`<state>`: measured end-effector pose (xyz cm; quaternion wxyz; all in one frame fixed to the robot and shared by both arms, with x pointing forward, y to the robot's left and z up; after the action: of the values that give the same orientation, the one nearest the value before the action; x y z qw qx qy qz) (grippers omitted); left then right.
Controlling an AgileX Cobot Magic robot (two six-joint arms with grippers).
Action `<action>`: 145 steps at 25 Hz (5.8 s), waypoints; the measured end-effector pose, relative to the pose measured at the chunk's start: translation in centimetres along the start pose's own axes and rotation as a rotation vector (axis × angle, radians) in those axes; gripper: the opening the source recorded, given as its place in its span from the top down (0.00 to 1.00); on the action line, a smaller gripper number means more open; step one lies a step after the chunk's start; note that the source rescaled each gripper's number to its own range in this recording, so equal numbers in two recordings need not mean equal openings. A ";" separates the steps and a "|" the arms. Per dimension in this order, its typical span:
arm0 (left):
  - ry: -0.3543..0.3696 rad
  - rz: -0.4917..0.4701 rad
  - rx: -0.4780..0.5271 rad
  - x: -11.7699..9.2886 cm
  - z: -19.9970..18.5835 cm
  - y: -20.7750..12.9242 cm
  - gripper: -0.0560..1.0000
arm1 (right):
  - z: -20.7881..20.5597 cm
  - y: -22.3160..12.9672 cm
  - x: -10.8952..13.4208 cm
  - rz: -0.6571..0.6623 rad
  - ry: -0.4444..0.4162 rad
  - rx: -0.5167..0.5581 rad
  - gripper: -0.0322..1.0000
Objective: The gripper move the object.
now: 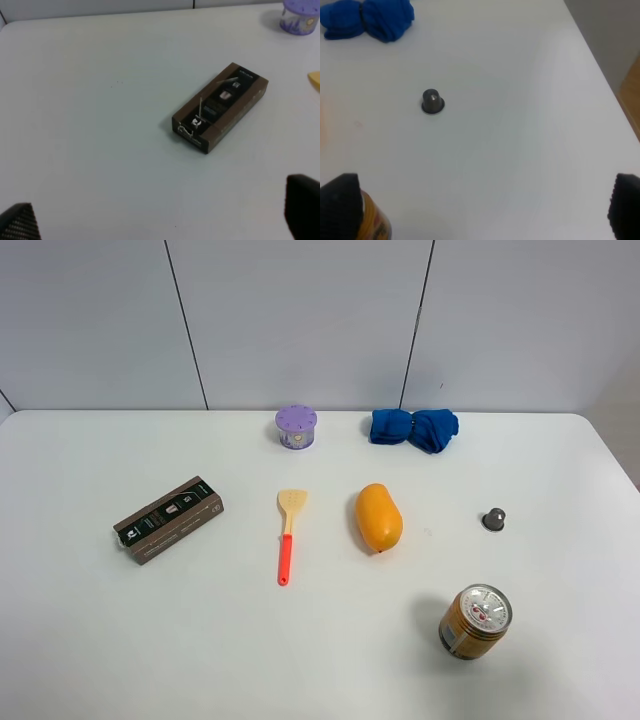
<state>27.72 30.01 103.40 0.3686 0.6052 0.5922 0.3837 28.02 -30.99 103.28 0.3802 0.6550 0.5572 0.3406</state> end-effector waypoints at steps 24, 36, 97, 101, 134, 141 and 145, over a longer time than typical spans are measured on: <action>0.000 0.000 0.000 0.0 0.0 0.0 0.00 | 11.4 16.3 1.5 -0.029 -0.035 0.415 0.00; 0.000 0.000 0.000 0.0 0.0 0.0 0.00 | 21.6 12.8 2.0 -0.054 -0.038 0.679 0.00; -0.001 0.000 0.000 0.0 0.0 0.0 0.00 | 37.8 -0.9 7.7 -0.204 0.112 0.902 0.04; -0.001 0.000 0.000 0.0 0.0 0.0 0.00 | 37.8 -1.1 7.7 -0.186 0.102 0.916 0.05; -0.001 0.000 0.000 0.0 0.0 0.0 0.00 | 36.8 -2.2 7.4 -0.161 0.080 1.029 0.97; -0.001 0.000 0.000 0.0 0.0 0.0 0.00 | 33.3 2.9 7.5 -0.155 0.092 0.933 0.97; -0.001 0.000 0.000 0.0 0.0 0.0 0.00 | 30.9 6.0 7.8 -0.160 0.130 0.851 0.97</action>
<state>27.72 30.00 103.40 0.3691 0.6051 0.5921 0.3834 58.82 -27.46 93.92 0.0659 0.6852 0.7197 0.0904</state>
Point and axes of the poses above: a point on each arm's last joint axis where the gripper is mounted, z pointing out along that axis toward the gripper, x along the wrist's bending axis when the last joint is at zero, y = z × x, the point moved 5 cm from there along z, pointing out along that axis toward the gripper, and after that the axes turned 2 degrees about z, right-handed, at the moved point
